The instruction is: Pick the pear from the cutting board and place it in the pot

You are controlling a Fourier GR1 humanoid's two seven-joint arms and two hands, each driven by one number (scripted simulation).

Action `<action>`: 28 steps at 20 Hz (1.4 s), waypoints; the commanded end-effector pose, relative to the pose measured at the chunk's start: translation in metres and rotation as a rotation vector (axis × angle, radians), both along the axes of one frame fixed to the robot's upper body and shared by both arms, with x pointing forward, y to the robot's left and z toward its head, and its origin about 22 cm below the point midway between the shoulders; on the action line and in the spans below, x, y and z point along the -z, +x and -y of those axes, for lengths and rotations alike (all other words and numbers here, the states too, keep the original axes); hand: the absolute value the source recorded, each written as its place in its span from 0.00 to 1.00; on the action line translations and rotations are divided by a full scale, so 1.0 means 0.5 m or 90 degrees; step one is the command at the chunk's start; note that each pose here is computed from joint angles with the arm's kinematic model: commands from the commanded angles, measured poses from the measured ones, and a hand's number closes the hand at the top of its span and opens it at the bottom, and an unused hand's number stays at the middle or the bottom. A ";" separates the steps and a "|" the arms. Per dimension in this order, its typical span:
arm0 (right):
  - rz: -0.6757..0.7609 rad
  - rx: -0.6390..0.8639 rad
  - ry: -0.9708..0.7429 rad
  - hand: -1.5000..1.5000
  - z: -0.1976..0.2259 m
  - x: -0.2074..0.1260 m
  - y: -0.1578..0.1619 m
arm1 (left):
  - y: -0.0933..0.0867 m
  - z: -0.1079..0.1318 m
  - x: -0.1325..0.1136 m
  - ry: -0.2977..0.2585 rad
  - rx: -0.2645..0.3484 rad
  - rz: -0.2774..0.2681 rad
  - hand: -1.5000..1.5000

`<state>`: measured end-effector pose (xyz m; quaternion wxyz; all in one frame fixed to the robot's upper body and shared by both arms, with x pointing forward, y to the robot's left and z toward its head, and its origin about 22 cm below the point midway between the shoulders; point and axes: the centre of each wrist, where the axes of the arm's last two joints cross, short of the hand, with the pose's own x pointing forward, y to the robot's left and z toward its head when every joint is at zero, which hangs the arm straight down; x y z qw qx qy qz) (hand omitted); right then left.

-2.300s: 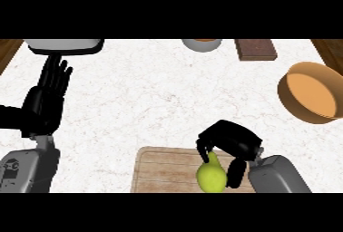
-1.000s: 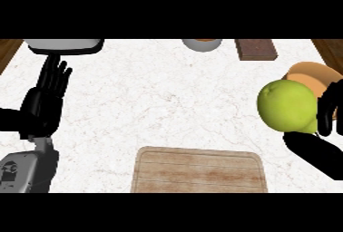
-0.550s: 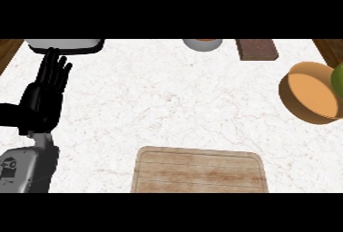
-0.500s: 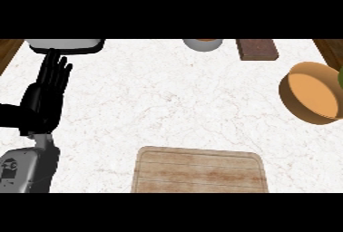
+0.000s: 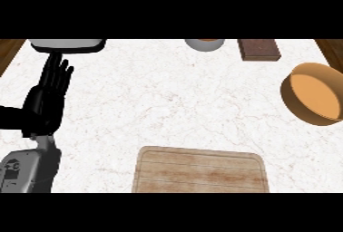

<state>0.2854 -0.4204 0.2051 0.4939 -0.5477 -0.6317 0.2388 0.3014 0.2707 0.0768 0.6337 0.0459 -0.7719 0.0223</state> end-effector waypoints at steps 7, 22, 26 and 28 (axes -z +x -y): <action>-0.073 0.010 -0.017 1.00 0.102 0.108 0.083 | 0.025 0.032 -0.011 -0.008 0.019 -0.010 0.50; -0.078 -0.160 0.193 0.00 0.105 0.162 0.139 | -0.007 0.006 -0.015 0.002 0.013 0.012 0.50; -0.022 -0.156 0.331 0.00 0.102 0.152 0.156 | 0.001 0.011 -0.009 -0.001 0.008 -0.002 0.50; 0.000 -0.134 0.370 0.00 0.103 0.129 0.157 | -0.009 -0.002 0.000 0.003 -0.002 0.003 0.50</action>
